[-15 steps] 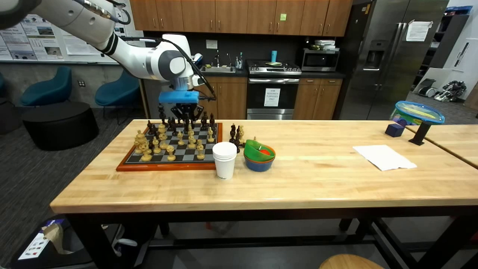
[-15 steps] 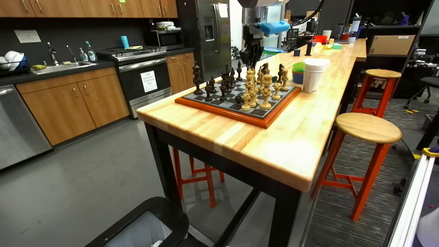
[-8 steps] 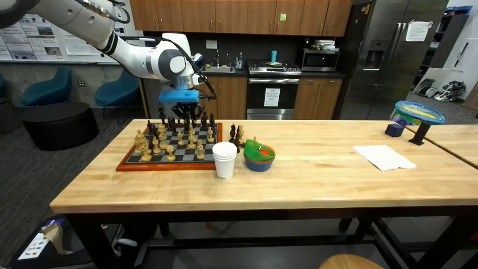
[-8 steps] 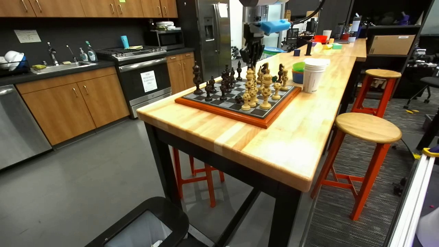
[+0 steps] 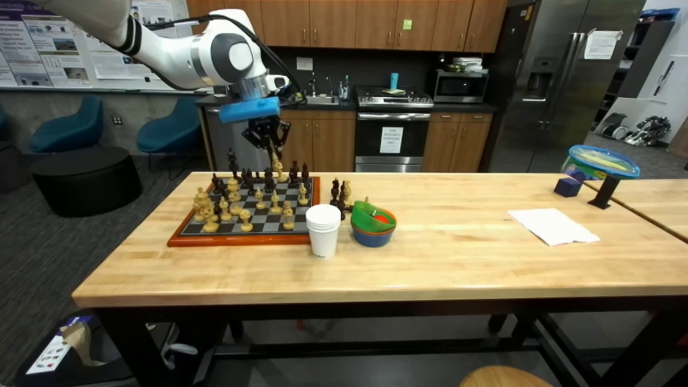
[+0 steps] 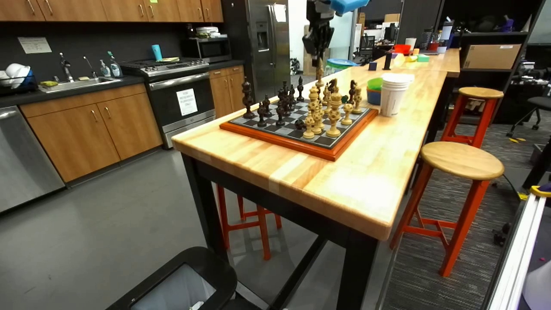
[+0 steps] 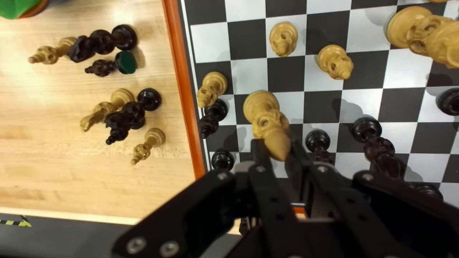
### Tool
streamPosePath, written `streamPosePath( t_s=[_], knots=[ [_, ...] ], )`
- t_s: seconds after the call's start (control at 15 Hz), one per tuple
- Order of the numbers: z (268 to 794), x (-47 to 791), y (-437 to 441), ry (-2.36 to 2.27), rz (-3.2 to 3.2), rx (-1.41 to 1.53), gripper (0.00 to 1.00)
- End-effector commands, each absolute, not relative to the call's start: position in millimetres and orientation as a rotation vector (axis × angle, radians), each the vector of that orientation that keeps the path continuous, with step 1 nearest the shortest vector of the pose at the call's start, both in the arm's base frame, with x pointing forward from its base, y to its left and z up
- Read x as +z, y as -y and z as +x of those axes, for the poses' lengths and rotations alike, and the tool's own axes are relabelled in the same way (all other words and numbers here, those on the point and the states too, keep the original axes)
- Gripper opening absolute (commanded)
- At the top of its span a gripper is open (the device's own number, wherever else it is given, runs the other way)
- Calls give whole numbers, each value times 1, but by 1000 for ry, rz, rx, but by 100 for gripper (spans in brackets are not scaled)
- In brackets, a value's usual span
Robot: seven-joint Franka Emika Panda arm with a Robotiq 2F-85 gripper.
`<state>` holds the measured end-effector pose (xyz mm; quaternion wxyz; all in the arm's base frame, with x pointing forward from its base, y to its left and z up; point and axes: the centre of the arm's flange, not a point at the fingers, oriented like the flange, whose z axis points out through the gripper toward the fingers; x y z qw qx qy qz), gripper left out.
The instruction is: Make two moves using two different chess pieces
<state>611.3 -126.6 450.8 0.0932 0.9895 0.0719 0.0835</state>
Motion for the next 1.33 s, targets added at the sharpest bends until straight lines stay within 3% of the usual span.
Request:
streamPosePath(
  t_s=[0.0,0.2,0.27,0.87,1.27],
  knots=[
    [610,455,125,-215,2936,252,18],
    [608,454,124,-216,2938,246,18],
    [607,452,125,-216,2939,242,5],
    [689,514,171,-305,2844,328,5],
    [742,498,182,-348,2833,212,5]
  ],
)
